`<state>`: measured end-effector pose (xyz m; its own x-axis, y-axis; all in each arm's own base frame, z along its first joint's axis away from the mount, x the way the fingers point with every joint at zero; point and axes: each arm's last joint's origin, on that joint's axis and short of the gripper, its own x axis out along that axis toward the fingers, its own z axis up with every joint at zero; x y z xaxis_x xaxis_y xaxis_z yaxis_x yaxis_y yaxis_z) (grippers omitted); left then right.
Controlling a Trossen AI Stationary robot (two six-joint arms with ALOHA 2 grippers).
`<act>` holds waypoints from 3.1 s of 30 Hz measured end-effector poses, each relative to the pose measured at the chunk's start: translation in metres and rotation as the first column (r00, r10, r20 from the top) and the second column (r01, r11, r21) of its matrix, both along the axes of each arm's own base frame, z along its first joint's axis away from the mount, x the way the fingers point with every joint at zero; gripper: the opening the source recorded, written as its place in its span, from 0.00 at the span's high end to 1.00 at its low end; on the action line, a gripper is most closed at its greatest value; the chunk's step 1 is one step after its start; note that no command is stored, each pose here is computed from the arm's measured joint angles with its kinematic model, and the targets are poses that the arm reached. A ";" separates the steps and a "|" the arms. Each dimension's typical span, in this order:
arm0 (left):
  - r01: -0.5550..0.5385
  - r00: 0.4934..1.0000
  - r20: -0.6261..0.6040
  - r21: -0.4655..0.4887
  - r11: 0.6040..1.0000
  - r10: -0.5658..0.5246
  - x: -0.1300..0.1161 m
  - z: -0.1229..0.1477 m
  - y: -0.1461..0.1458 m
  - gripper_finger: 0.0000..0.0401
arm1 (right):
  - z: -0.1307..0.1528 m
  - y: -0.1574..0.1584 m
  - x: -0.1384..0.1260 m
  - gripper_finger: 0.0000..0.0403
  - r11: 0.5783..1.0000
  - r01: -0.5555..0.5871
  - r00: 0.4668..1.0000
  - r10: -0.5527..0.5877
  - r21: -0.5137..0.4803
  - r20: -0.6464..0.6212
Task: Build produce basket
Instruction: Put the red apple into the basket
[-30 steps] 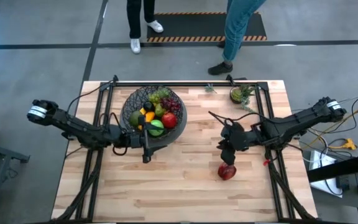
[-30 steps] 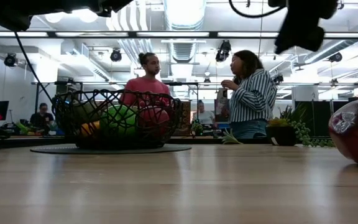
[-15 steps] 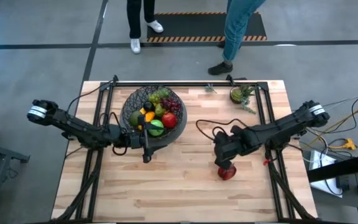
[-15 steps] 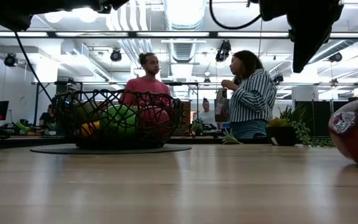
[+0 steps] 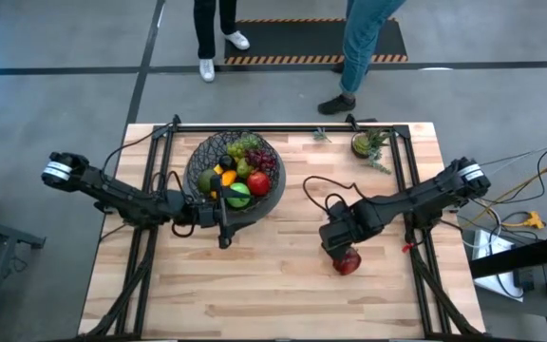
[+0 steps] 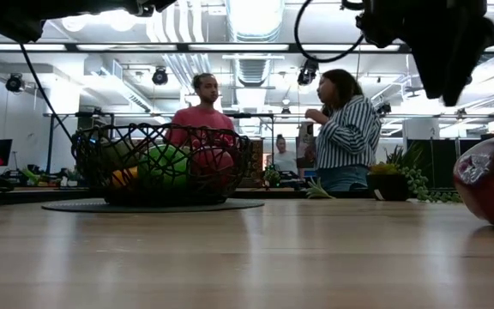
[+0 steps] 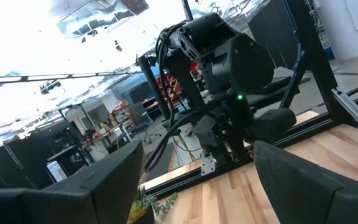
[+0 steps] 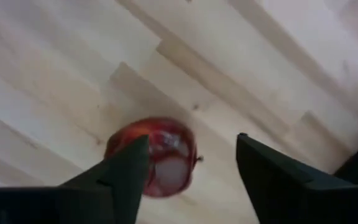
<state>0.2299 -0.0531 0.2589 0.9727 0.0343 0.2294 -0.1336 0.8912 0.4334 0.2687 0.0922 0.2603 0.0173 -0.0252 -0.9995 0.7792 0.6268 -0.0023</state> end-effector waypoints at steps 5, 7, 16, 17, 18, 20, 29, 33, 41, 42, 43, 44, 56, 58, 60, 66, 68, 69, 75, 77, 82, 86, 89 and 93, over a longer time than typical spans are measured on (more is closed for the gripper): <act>0.000 1.000 -0.001 0.000 1.000 0.000 0.000 0.000 0.000 0.28 | 0.001 0.007 -0.002 0.34 0.995 0.081 0.997 -0.080 0.056 -0.021; 0.000 1.000 -0.002 0.001 1.000 0.000 0.000 -0.001 0.000 0.28 | 0.000 0.010 -0.003 0.30 0.993 0.103 0.994 -0.101 0.061 -0.028; 0.000 1.000 -0.002 0.003 1.000 0.000 0.000 -0.001 0.000 0.28 | -0.004 0.026 -0.007 0.14 0.998 -0.022 0.999 0.024 0.062 -0.031; 0.000 1.000 -0.002 0.003 1.000 0.000 0.000 -0.001 0.000 0.28 | -0.005 0.028 -0.007 0.13 0.992 -0.116 0.993 0.118 0.051 -0.028; 0.000 1.000 -0.002 0.004 1.000 0.000 0.000 -0.001 0.000 0.28 | -0.006 0.031 -0.008 0.12 0.978 -0.205 0.978 0.207 0.039 -0.029; 0.000 1.000 -0.002 0.004 1.000 0.000 0.000 -0.001 0.000 0.28 | -0.010 0.037 -0.009 0.11 0.935 -0.352 0.935 0.353 0.037 -0.039; 0.000 1.000 -0.002 0.004 1.000 0.000 0.000 -0.001 0.000 0.28 | -0.031 0.044 0.001 0.11 0.705 -0.707 0.699 0.709 0.054 -0.096; 0.000 1.000 -0.002 0.003 1.000 0.000 0.000 -0.001 0.000 0.28 | -0.040 0.047 0.004 0.11 0.665 -0.738 0.658 0.747 0.117 -0.098; 0.000 1.000 -0.003 0.003 1.000 0.000 0.000 -0.001 0.000 0.28 | -0.036 0.057 0.002 0.11 0.558 -0.822 0.553 0.830 0.113 -0.072; 0.000 1.000 -0.003 0.003 1.000 0.000 0.000 -0.001 0.000 0.28 | -0.036 0.058 0.001 0.11 0.537 -0.836 0.533 0.843 0.112 -0.071; 0.000 1.000 -0.003 0.003 1.000 0.000 0.000 -0.001 0.000 0.28 | -0.036 0.060 0.000 0.11 0.516 -0.851 0.510 0.857 0.102 -0.076; 0.000 1.000 -0.003 0.003 1.000 0.000 0.000 -0.001 0.000 0.28 | -0.037 0.061 0.000 0.11 0.495 -0.864 0.489 0.868 0.094 -0.081; 0.000 1.000 -0.003 0.003 1.000 0.000 0.000 -0.001 0.000 0.28 | -0.040 0.065 0.002 0.11 0.410 -0.909 0.405 0.911 0.075 -0.072; 0.000 1.000 -0.003 0.003 1.000 0.000 0.000 -0.001 0.000 0.28 | -0.041 0.065 0.002 0.11 0.406 -0.911 0.401 0.913 0.068 -0.075; -0.001 1.000 -0.003 0.004 1.000 0.001 0.000 -0.001 0.000 0.28 | -0.042 0.065 0.003 0.11 0.394 -0.917 0.389 0.918 0.070 -0.078; -0.001 1.000 -0.004 0.004 1.000 0.002 0.000 -0.001 0.000 0.28 | -0.047 0.066 0.004 0.11 0.369 -0.926 0.362 0.928 0.080 -0.086; -0.002 1.000 -0.004 0.004 1.000 0.002 0.000 -0.001 0.000 0.28 | -0.049 0.066 0.004 0.11 0.368 -0.926 0.360 0.928 0.084 -0.091; -0.002 1.000 -0.004 0.004 1.000 0.002 0.000 -0.001 0.000 0.28 | -0.049 0.066 0.004 0.11 0.365 -0.927 0.358 0.929 0.085 -0.092; -0.004 1.000 -0.004 0.004 1.000 0.004 0.000 -0.001 0.000 0.28 | -0.051 0.067 0.005 0.11 0.351 -0.933 0.344 0.935 0.082 -0.086; -0.004 1.000 -0.005 0.004 1.000 0.004 0.000 -0.001 0.000 0.28 | -0.053 0.067 0.005 0.11 0.345 -0.935 0.338 0.937 0.079 -0.082; -0.004 1.000 -0.005 0.005 1.000 0.004 0.000 -0.001 0.000 0.28 | -0.057 0.065 0.003 0.11 0.345 -0.935 0.337 0.937 0.089 -0.093; -0.005 1.000 -0.005 0.005 1.000 0.005 0.000 -0.001 0.000 0.28 | -0.059 0.066 0.004 0.11 0.331 -0.940 0.324 0.942 0.081 -0.082; -0.005 1.000 -0.005 0.005 1.000 0.005 0.000 -0.001 0.000 0.28 | -0.061 0.066 0.004 0.11 0.302 -0.950 0.297 0.952 0.079 -0.076; -0.004 1.000 -0.006 0.005 1.000 0.004 0.000 -0.001 0.000 0.28 | -0.068 0.065 0.003 0.11 0.288 -0.955 0.283 0.957 0.075 -0.070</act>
<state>0.2298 -0.0530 0.2577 0.9738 0.0374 0.2242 -0.1351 0.8885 0.4386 0.2716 0.1575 0.1925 -0.0626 -0.0365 -0.9974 -0.3785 0.9256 -0.0101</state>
